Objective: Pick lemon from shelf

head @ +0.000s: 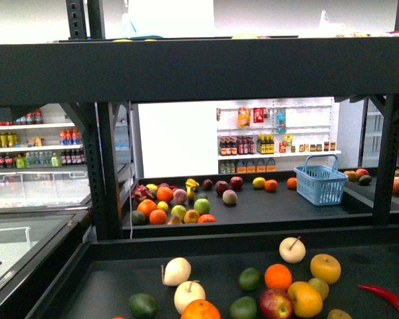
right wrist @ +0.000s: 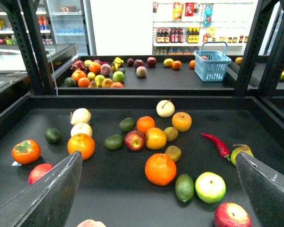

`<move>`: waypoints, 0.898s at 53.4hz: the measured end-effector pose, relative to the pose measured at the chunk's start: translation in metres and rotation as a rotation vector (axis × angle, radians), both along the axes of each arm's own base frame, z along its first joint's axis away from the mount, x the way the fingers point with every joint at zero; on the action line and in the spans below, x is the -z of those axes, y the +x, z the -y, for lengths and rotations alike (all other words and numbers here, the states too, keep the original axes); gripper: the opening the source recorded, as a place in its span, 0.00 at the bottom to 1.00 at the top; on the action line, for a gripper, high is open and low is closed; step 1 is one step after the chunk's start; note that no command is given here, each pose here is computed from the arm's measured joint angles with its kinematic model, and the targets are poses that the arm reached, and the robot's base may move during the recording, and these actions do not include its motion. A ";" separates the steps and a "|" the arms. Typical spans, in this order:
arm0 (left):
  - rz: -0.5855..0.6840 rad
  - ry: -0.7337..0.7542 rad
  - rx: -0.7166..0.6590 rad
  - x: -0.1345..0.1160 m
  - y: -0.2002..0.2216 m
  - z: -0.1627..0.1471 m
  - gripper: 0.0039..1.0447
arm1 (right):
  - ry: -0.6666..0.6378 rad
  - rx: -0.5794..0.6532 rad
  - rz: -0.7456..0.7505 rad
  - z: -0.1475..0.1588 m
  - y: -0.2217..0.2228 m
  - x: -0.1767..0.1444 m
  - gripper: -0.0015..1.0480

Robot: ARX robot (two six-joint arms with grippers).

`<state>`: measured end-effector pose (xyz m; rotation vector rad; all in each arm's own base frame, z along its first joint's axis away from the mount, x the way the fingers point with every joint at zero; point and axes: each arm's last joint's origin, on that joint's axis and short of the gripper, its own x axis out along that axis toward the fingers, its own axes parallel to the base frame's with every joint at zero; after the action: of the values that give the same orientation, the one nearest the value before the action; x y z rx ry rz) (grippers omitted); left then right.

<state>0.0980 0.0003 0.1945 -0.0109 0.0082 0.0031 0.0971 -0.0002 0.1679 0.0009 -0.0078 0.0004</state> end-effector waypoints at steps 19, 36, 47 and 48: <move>0.000 0.000 0.000 0.016 0.000 0.000 0.02 | 0.000 0.000 0.000 0.000 0.000 0.000 0.93; 0.009 0.000 0.003 0.027 -0.001 0.000 0.02 | 0.000 -0.001 0.000 0.000 0.000 0.000 0.93; 0.011 0.000 0.000 0.027 -0.001 0.000 0.09 | 0.000 0.000 0.000 0.000 0.000 0.000 0.93; 0.011 0.000 0.000 0.027 -0.001 0.000 0.12 | 0.000 0.000 0.000 0.000 0.000 0.000 0.93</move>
<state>0.0972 0.0003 0.1673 -0.0109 -0.0029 0.0030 0.0971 -0.0001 0.1679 0.0005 -0.0078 0.0008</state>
